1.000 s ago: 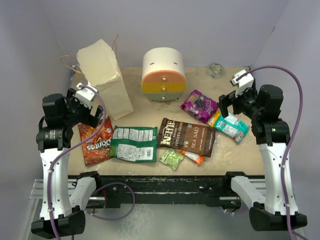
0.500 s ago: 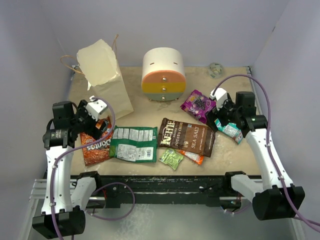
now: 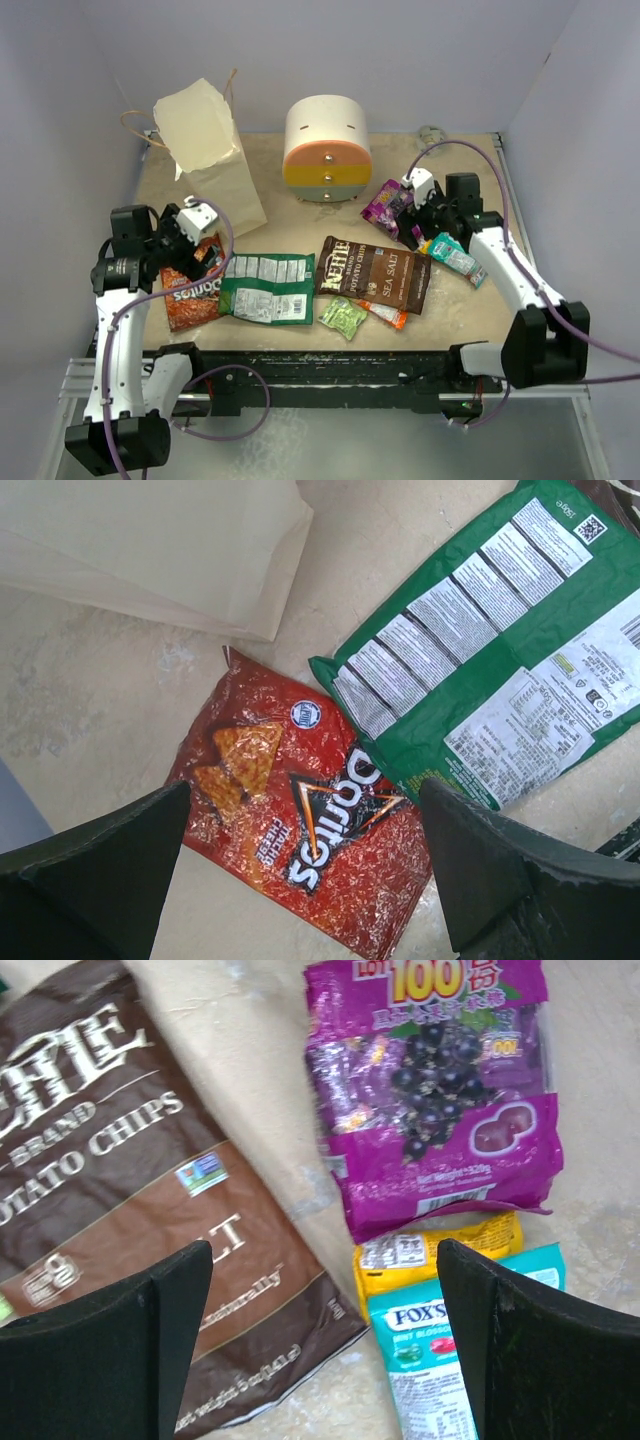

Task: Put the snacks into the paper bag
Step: Move the snack to the center of the board.

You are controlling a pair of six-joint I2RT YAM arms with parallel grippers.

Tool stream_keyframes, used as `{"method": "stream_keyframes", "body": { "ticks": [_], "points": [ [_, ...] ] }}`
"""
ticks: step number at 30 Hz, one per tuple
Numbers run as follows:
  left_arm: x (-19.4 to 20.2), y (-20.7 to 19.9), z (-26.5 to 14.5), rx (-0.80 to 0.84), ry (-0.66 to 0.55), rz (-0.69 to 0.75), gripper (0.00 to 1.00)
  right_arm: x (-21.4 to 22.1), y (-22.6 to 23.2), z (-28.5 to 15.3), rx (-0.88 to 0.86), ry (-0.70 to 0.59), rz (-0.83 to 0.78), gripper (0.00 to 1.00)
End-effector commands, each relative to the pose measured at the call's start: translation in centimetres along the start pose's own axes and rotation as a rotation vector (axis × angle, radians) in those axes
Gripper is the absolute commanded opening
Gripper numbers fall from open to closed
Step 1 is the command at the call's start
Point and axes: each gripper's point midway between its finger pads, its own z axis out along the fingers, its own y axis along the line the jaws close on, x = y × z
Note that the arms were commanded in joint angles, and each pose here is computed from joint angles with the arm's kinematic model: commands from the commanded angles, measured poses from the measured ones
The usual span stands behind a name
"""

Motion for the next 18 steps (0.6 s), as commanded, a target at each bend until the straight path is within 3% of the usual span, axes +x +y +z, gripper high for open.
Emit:
{"method": "stream_keyframes", "body": {
  "ticks": [1, 18],
  "points": [
    [-1.6, 0.6, 0.5, -0.005, -0.071, 0.014, 0.99, -3.5, -4.0, 1.1, 0.121, -0.049, -0.036, 0.94],
    [-2.4, 0.0, 1.6, 0.033, -0.085, 0.01, 0.99, 2.5, -5.7, 7.0, 0.188, 0.256, -0.312, 0.84]
  ]
}}
